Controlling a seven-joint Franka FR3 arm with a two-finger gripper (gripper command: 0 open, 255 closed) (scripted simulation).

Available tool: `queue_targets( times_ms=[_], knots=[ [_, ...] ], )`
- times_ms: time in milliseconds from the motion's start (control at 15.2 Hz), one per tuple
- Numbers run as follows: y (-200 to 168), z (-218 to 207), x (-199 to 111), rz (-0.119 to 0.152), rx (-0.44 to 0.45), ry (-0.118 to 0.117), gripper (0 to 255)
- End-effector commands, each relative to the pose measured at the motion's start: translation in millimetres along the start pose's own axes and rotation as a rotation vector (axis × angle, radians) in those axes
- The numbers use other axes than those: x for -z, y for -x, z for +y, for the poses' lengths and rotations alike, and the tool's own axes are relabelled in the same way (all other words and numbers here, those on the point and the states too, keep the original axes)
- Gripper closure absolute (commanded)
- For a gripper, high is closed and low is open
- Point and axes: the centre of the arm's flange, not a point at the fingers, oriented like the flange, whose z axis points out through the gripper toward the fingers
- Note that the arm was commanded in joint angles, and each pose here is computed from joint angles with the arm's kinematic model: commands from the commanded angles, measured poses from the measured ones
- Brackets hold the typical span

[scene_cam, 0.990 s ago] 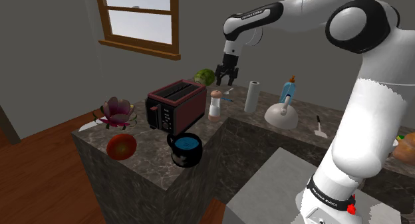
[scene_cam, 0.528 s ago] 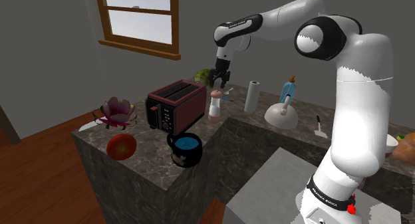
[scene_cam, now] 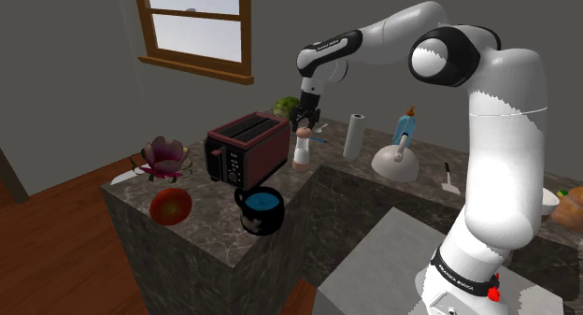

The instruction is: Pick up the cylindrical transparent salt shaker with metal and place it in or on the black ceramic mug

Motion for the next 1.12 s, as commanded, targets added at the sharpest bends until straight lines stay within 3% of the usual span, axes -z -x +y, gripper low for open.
queue_targets(
  times_ms=[0,330,396,1056],
  knots=[
    [-0.3,0.3,-1.6,0.001,0.0,0.0,0],
    [-0.3,0.3,-1.5,0.001,0.0,0.0,0],
    [-0.3,0.3,-1.5,0.001,0.0,0.0,255],
    [-0.2,-0.9,3.6,0.001,0.0,0.0,255]
  ],
)
